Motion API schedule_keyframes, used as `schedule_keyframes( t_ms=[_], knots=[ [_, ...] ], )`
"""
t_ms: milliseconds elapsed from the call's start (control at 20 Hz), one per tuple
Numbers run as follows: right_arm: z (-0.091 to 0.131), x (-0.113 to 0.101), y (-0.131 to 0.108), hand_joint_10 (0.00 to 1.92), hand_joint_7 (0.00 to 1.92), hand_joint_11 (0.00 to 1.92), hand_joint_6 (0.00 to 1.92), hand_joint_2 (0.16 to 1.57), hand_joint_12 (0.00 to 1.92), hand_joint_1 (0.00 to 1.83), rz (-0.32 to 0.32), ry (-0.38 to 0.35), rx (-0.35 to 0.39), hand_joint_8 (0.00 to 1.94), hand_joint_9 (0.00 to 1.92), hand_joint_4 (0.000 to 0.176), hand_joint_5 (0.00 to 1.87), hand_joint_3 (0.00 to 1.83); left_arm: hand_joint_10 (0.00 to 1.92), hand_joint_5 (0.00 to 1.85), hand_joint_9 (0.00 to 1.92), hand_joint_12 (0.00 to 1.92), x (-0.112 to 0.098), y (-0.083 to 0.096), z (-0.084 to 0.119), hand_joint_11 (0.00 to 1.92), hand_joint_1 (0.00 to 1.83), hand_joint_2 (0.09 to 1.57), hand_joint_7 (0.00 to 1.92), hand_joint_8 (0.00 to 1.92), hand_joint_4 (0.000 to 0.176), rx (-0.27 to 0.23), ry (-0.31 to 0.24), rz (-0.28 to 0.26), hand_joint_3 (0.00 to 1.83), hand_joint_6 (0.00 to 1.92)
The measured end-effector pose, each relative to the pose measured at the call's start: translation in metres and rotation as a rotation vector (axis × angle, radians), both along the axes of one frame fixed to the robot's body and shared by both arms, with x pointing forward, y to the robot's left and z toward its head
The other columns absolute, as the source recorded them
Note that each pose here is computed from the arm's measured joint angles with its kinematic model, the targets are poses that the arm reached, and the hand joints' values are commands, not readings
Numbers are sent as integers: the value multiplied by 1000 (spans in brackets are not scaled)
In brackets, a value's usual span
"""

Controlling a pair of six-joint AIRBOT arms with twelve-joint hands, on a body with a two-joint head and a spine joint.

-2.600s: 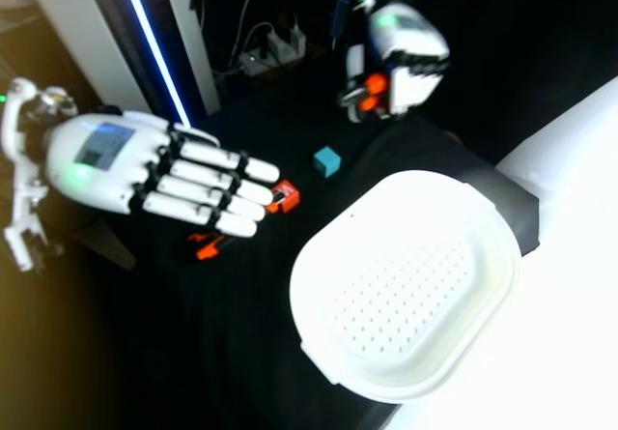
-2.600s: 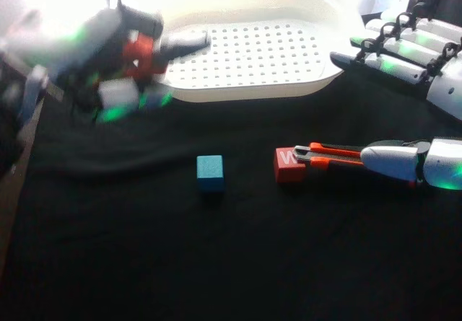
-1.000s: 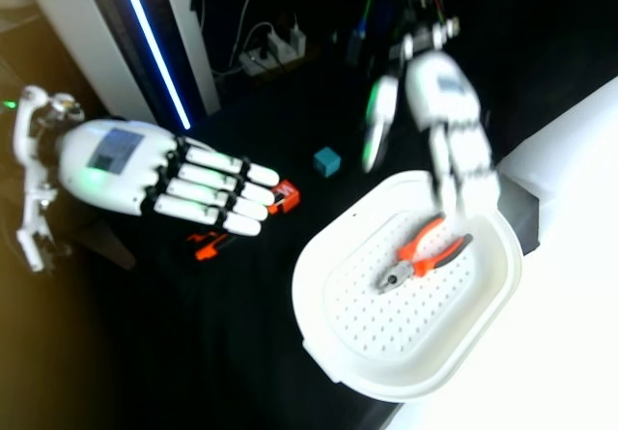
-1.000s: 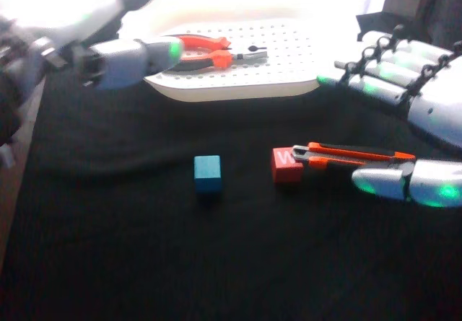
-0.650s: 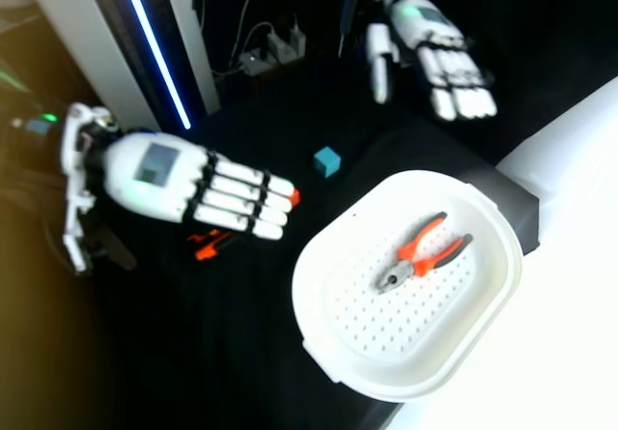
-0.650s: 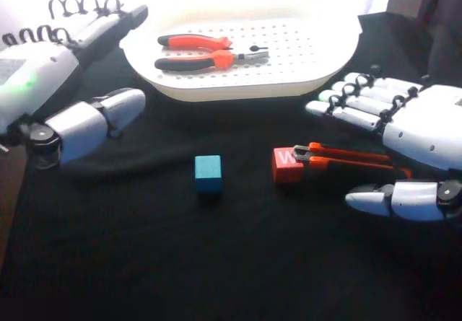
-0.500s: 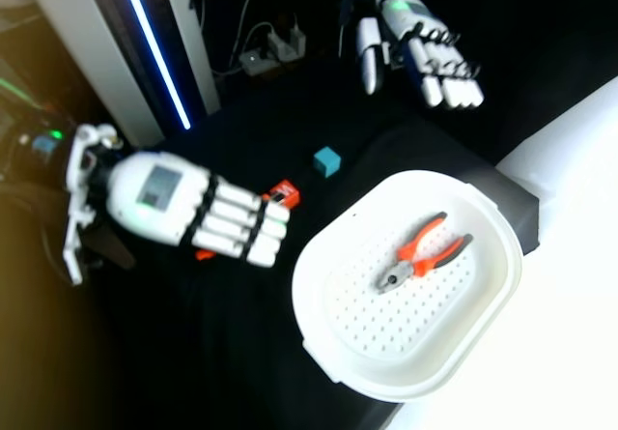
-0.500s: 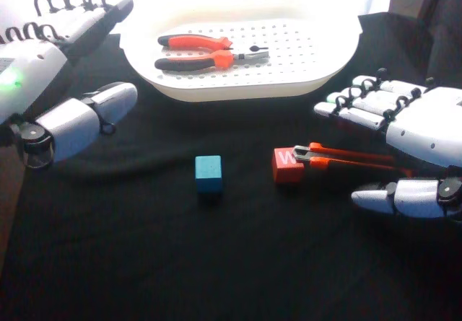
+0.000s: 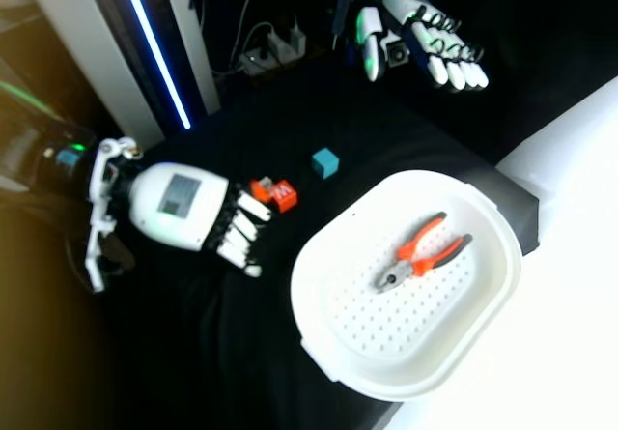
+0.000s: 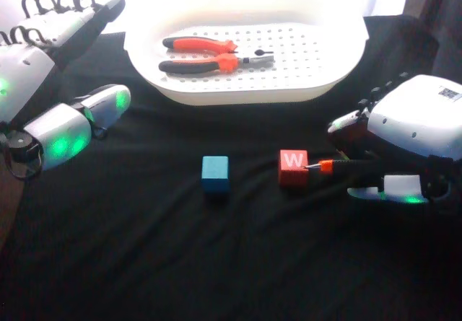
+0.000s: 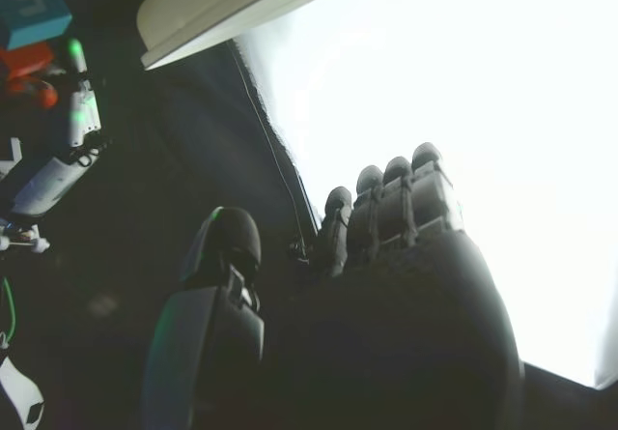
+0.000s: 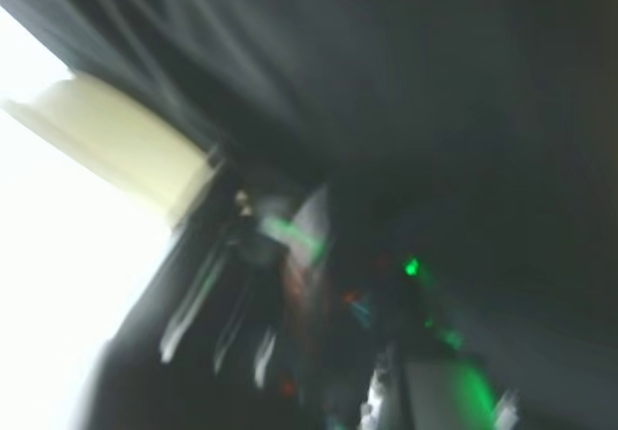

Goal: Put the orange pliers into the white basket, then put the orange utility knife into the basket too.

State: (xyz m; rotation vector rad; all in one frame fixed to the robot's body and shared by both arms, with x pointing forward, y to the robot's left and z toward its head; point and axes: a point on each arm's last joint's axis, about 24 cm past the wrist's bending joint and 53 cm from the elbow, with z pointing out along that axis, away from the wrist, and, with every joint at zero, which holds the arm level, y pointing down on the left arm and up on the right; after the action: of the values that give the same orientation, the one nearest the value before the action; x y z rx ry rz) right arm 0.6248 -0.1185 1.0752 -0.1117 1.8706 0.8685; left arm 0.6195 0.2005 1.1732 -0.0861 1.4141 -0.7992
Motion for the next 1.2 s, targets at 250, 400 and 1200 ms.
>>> schedule_keyframes(
  t_ms=[250, 400, 1200],
  knots=[
    [68, -4, -9, 1921, 1382, 1543, 1921, 1314, 1921, 1285, 7, -169, 71, 1941, 1523, 63, 1070, 13, 0, 85, 0, 0, 1, 3, 3, 0, 299, 1434, 87, 1, 73, -11, -9, 13, 0, 5],
    [110, 0, -10, 1921, 1381, 1592, 1921, 1290, 1921, 1357, 1, -279, 132, 1941, 1547, 65, 1065, 0, 0, 85, 0, 0, -1, 5, 0, 0, 329, 1448, 81, 2, 54, -11, -3, 16, 2, 4],
    [66, 114, 98, 1830, 617, 481, 1804, 1367, 1921, 1020, 57, -146, -76, 1781, 462, 37, 507, 37, 2, 69, 8, 0, -10, 0, -2, 0, 377, 1461, 56, 0, 56, -24, -1, -6, 1, 3]
  ],
)
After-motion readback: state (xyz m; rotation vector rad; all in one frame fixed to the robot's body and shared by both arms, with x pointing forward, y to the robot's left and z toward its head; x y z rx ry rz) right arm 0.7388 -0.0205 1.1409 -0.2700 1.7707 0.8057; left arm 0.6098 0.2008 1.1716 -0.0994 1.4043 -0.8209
